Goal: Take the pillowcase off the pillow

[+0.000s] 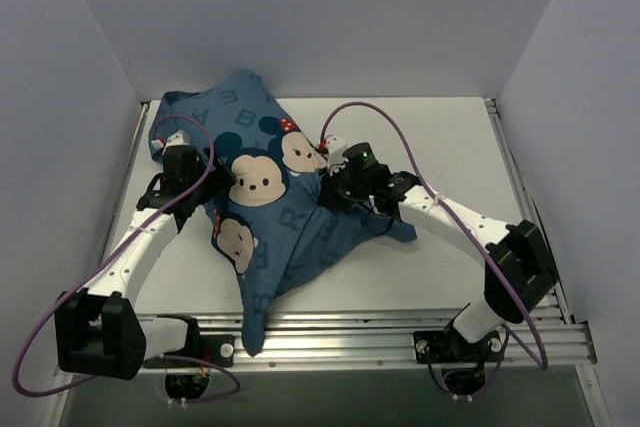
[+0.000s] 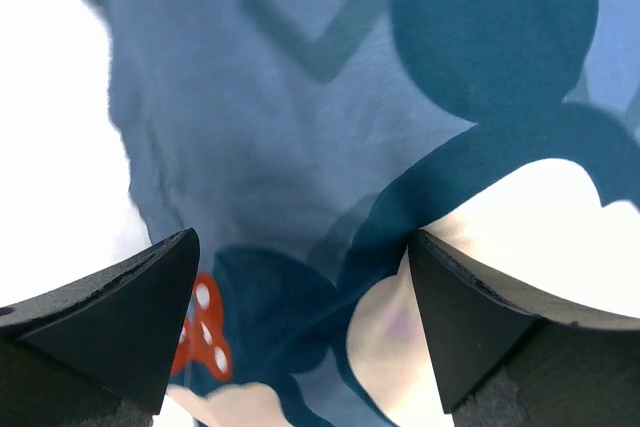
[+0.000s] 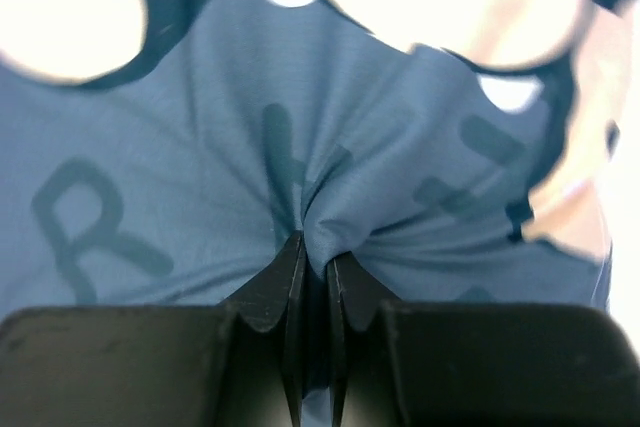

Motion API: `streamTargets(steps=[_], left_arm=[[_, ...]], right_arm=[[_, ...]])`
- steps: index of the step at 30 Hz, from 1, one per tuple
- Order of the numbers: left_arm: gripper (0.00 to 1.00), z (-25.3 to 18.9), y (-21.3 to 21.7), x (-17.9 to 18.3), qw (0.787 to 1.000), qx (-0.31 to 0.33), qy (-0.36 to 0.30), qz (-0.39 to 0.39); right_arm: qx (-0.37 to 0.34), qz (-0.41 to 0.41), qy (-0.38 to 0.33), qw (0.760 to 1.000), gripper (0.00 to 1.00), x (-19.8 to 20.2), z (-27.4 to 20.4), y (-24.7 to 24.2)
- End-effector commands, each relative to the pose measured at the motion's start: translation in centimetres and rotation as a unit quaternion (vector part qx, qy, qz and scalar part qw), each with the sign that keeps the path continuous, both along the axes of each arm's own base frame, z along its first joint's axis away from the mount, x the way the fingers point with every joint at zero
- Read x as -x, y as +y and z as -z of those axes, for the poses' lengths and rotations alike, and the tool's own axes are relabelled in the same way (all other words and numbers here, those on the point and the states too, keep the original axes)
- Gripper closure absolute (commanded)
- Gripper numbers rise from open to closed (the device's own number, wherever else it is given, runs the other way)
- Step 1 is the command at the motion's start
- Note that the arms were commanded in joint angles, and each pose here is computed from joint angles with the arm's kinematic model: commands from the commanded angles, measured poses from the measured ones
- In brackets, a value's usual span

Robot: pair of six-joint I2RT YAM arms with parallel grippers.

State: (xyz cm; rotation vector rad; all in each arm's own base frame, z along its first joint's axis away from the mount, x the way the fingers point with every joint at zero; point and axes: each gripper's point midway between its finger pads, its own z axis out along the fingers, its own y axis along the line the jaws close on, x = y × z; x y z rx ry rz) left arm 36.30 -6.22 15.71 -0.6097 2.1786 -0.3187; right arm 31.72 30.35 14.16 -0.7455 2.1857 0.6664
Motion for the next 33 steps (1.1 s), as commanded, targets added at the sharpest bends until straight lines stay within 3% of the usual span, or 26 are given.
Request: streamTargets(steps=[1, 6, 8, 9, 10, 12, 13, 15, 18, 20, 28, 33], left_arm=[[0.06, -3.0, -0.5, 2.0, 0.999, 0.015, -0.042, 0.014], [0.06, -5.5, -0.5, 4.6, 0.997, 0.008, -0.063, 0.04], [0.06, -6.6, -0.8, 5.3, 0.996, 0.01, -0.069, 0.055], [0.06, -6.9, -1.1, 5.4, 0.995, 0.013, -0.07, 0.063], [0.05, -7.4, -1.2, 5.4, 0.995, 0.014, -0.073, 0.069], [0.05, -7.8, -1.9, 5.3, 0.993, 0.023, -0.073, 0.086], [0.06, -7.7, -2.4, 5.0, 0.993, 0.029, -0.067, 0.096], [0.06, -8.0, -2.9, 4.3, 0.992, 0.034, -0.065, 0.106], [0.05, -8.2, -3.4, 3.6, 0.991, 0.04, -0.065, 0.114], [0.06, -7.9, -3.3, 3.1, 0.991, 0.034, -0.061, 0.111], [0.0, -4.4, -3.6, 2.8, 0.993, 0.043, -0.026, 0.109], [0.0, -1.6, -3.3, 3.2, 0.995, 0.044, 0.0, 0.094]], right_arm=[[0.054, -0.025, 0.075, 0.995, 1.0, 7.7, 1.4, -1.7], [0.01, -0.01, 0.103, 0.995, 1.0, 12.8, -0.5, -3.3], [-0.016, -0.001, 0.095, 0.995, 0.91, 13.5, -2.1, -3.9], [-0.026, 0.007, 0.096, 0.995, 0.85, 13.7, -2.6, -4.1], [-0.032, 0.015, 0.086, 0.996, 0.7, 13.4, -3.3, -4.3], [-0.049, 0.027, 0.07, 0.996, 0.56, 13.0, -5.0, -4.7], [-0.063, 0.026, 0.062, 0.996, 0.43, 12.5, -6.3, -4.5], [-0.074, 0.037, 0.058, 0.995, 0.28, 10.8, -7.3, -5.2], [-0.079, 0.078, 0.049, 0.993, 0.15, 6.9, -8.6, -6.5], [-0.087, 0.108, 0.035, 0.99, 0.01, 3.8, -9.5, -7.1], [-0.161, 0.132, 0.068, 0.976, 0.0, -4.7, -9.1, -5.6], [-0.166, 0.112, 0.111, 0.973, 0.0, -8.4, -4.7, -2.9]])
